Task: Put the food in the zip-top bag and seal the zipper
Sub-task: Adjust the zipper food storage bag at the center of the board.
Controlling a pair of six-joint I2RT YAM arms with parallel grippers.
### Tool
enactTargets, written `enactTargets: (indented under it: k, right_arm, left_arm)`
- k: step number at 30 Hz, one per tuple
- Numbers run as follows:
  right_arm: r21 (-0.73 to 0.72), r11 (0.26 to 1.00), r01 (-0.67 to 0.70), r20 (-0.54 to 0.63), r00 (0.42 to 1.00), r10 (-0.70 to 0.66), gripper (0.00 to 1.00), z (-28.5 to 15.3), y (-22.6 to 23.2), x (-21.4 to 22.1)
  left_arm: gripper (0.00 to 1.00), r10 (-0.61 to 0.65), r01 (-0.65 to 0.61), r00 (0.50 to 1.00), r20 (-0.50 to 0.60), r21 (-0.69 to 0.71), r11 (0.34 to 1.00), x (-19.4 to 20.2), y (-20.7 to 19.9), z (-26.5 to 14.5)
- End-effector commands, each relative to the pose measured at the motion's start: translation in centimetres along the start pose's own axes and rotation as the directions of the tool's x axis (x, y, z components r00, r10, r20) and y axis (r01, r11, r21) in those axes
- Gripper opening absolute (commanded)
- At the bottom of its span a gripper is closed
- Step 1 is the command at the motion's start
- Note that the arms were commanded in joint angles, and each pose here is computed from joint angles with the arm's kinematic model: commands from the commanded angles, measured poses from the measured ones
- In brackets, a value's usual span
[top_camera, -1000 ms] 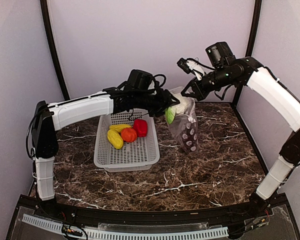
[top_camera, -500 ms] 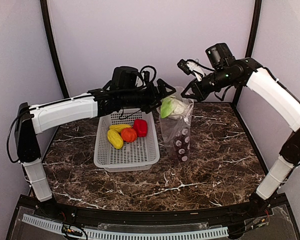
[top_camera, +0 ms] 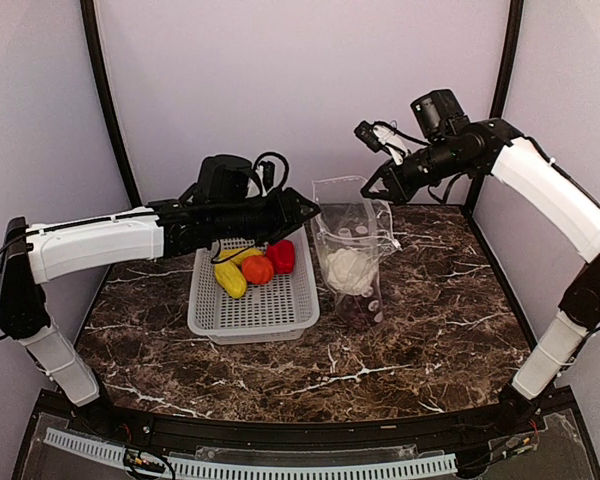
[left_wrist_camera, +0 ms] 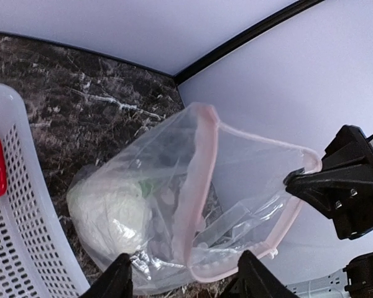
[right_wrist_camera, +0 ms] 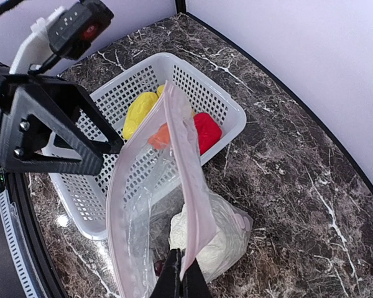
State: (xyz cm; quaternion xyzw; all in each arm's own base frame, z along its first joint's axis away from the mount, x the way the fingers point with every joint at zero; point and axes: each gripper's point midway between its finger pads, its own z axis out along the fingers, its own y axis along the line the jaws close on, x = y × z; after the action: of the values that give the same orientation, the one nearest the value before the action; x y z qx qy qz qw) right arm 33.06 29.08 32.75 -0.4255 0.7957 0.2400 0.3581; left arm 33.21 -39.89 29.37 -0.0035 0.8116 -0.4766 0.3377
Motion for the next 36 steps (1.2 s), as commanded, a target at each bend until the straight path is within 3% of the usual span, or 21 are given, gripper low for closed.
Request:
enactTargets:
  k: [1, 6, 12, 16, 21, 23, 26, 28, 31, 36]
  right_arm:
    - [-0.037, 0.999, 0.004, 0.044, 0.999, -0.003, 0.00, -0.3, 0.6, -0.6]
    - [-0.053, 0.999, -0.003, 0.034, 0.999, 0.005, 0.00, 0.1, 0.7, -0.3]
    - [-0.021, 1.000, -0.009, 0.006, 1.000, 0.009, 0.00, 0.7, 0.0, 0.6]
    - [0.101, 0.995, -0.024, -0.012, 1.000, 0.025, 0.00, 0.8, -3.3, 0.6]
    - [0.285, 0.952, -0.109, 0.076, 0.993, 0.091, 0.00, -2.1, -12.3, -1.8]
    - [0.362, 0.923, -0.130, 0.143, 0.986, 0.083, 0.00, -4.7, -15.4, -3.8]
    - [0.415, 0.901, -0.125, 0.255, 0.967, 0.017, 0.00, -9.3, -15.9, -7.5]
    - [0.387, 0.916, -0.103, 0.305, 0.952, -0.022, 0.00, -11.0, -14.0, -8.7]
    - [0.303, 0.951, -0.062, 0.282, 0.959, -0.027, 0.00, -8.7, -11.3, -7.4]
    - [0.126, 0.991, -0.038, 0.090, 0.996, 0.026, 0.00, 0.0, -7.3, 0.4]
  left_arm:
    - [0.53, -0.004, 0.005, 0.999, -0.031, 0.010, 1.000, 1.8, -0.2, 0.7]
    - [0.48, -0.033, 0.034, 0.998, -0.057, 0.016, 0.999, 2.4, -0.3, 1.9]
    - [0.12, -0.039, 0.037, 0.997, -0.069, -0.017, 0.999, 2.7, 0.3, 3.3]
    - [0.01, 0.001, -0.003, 0.998, -0.059, -0.033, 0.999, 1.2, -0.5, 4.7]
    - [0.01, 0.157, -0.156, 0.988, 0.015, -0.053, 0.986, -3.4, -2.1, 7.9]
    - [0.01, 0.240, -0.242, 0.969, 0.053, 0.039, 0.969, -5.4, -5.2, 9.2]
    - [0.01, 0.282, -0.295, 0.955, 0.086, 0.241, 0.925, -6.6, -10.6, 10.1]
    - [0.01, 0.252, -0.258, 0.966, 0.061, 0.301, 0.918, -6.0, -11.3, 10.3]
    - [0.01, 0.229, -0.216, 0.973, -0.016, 0.272, 0.938, -4.1, -9.1, 11.3]
    - [0.01, 0.133, -0.109, 0.968, -0.211, 0.123, 0.986, 2.4, -0.4, 13.7]
